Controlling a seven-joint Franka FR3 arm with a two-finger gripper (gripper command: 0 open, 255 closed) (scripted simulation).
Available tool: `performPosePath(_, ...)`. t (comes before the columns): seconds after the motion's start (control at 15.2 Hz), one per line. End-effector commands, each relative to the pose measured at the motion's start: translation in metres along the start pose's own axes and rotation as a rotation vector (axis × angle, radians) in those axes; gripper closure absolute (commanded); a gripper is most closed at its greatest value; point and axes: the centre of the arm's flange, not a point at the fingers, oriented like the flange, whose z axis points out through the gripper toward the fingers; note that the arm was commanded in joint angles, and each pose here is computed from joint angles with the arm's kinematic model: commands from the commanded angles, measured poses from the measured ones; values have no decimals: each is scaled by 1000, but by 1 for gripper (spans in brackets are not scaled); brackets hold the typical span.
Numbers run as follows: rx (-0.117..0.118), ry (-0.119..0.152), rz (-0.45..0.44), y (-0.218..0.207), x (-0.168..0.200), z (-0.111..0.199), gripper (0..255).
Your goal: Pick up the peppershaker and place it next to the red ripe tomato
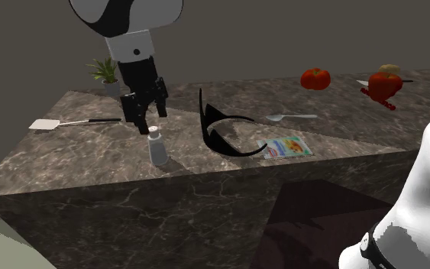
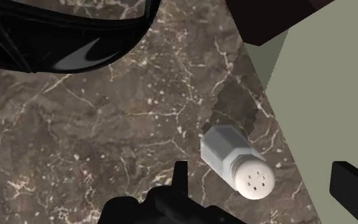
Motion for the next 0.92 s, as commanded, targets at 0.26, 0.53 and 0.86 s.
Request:
performPosePath(0.26, 1, 0, -1, 1, 2, 31, 0)
performPosePath(0.53, 1, 0, -1, 1, 2, 31, 0)
performPosePath(0.86, 1, -1, -1, 1, 2, 30, 255)
